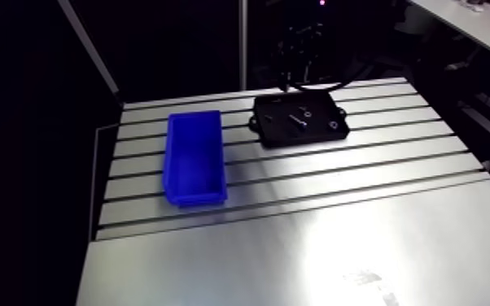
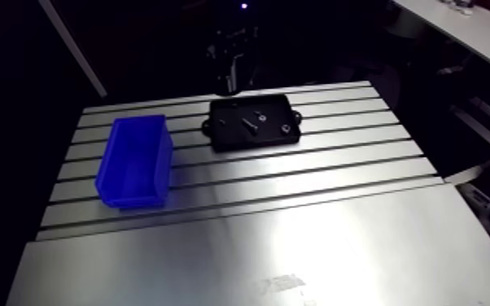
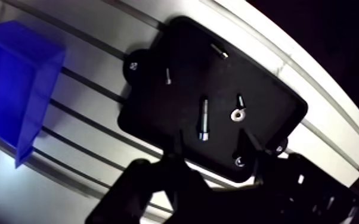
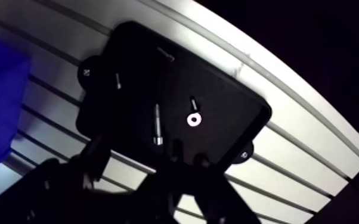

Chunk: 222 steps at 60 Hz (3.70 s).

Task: Pick up the M10 bolt from the tray and put it into the blue bin.

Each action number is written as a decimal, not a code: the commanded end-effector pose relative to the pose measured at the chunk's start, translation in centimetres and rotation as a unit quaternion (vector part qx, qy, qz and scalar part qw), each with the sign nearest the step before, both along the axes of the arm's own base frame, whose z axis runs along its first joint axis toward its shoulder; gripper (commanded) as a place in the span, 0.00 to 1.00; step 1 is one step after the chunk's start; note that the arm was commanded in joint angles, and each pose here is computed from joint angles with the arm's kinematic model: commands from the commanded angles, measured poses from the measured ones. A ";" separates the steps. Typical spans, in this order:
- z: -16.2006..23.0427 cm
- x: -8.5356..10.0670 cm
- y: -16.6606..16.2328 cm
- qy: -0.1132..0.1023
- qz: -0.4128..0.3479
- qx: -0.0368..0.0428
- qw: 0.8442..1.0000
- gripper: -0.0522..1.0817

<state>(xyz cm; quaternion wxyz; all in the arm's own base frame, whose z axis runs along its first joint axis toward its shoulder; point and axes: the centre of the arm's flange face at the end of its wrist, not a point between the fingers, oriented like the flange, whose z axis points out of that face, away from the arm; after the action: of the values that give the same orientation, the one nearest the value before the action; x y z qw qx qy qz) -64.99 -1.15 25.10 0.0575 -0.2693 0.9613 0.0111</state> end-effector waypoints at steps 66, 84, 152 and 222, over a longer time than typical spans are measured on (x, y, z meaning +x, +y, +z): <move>-6.3 1.5 1.2 -0.030 0.016 0.000 0.999 0.52; -7.0 1.6 1.4 -0.036 0.014 -0.001 0.999 0.52; -8.9 1.4 1.4 -0.035 0.014 0.000 0.999 0.56; -8.8 1.2 1.5 -0.025 0.018 0.002 1.000 0.81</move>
<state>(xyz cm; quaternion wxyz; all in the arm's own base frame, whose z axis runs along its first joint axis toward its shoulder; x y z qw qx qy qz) -63.67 0.28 16.23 0.0852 -0.2869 0.9541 0.0052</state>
